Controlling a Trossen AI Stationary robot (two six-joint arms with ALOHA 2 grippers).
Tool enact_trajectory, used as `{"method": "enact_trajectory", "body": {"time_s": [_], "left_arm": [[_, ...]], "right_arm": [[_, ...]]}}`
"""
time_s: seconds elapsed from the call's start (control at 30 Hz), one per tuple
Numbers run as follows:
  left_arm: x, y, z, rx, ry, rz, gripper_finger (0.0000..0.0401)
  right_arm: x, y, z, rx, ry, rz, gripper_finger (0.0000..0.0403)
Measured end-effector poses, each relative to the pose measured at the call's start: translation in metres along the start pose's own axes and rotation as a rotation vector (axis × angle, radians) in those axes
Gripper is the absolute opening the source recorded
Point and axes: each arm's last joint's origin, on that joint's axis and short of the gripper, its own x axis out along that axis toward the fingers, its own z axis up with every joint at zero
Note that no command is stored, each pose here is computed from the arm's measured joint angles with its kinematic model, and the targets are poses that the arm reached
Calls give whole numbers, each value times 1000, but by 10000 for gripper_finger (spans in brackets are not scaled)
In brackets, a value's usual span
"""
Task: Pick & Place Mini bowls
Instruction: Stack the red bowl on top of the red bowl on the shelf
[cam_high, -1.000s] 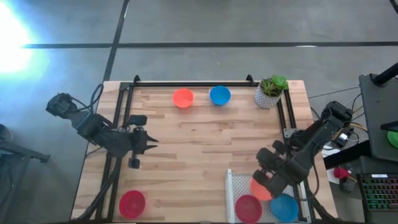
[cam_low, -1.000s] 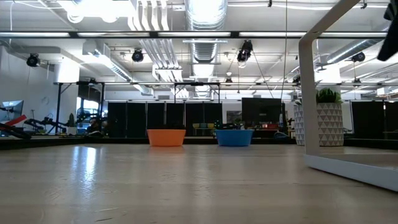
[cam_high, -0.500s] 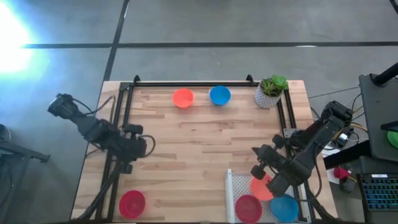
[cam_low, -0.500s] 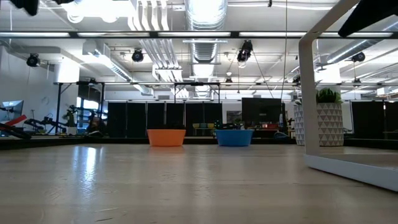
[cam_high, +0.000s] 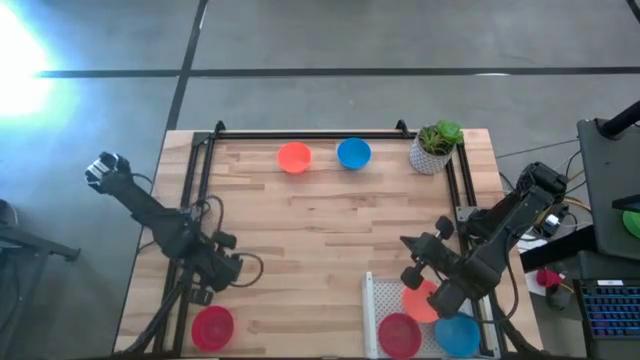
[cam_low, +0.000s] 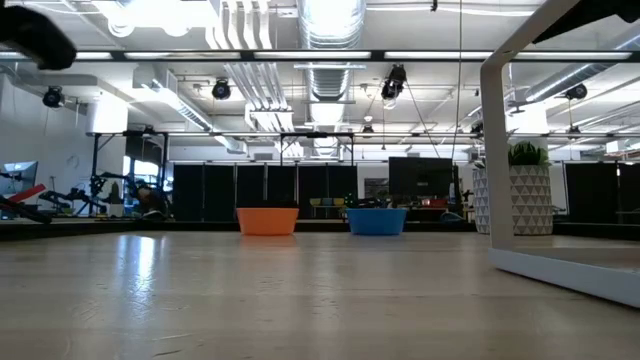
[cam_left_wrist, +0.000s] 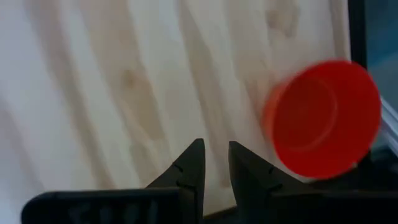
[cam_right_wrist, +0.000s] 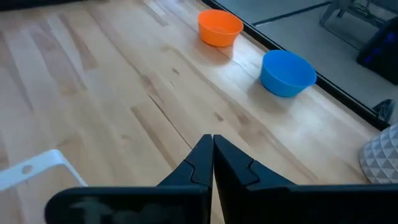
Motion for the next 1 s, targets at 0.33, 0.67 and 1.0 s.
{"method": "enact_trajectory", "body": {"time_s": [0.33, 0.67, 1.0], "left_arm": [[39, -9, -3, 83, 14, -37, 64], [47, -16, 0, 84, -15, -61, 64], [51, -25, 0, 140, -77, -111, 64]], "right_arm": [[-4, 15, 3, -62, -26, 113, 8], [-16, 33, 3, -175, -84, 254, 8], [-20, 46, 4, -308, -141, 350, 8]]}}
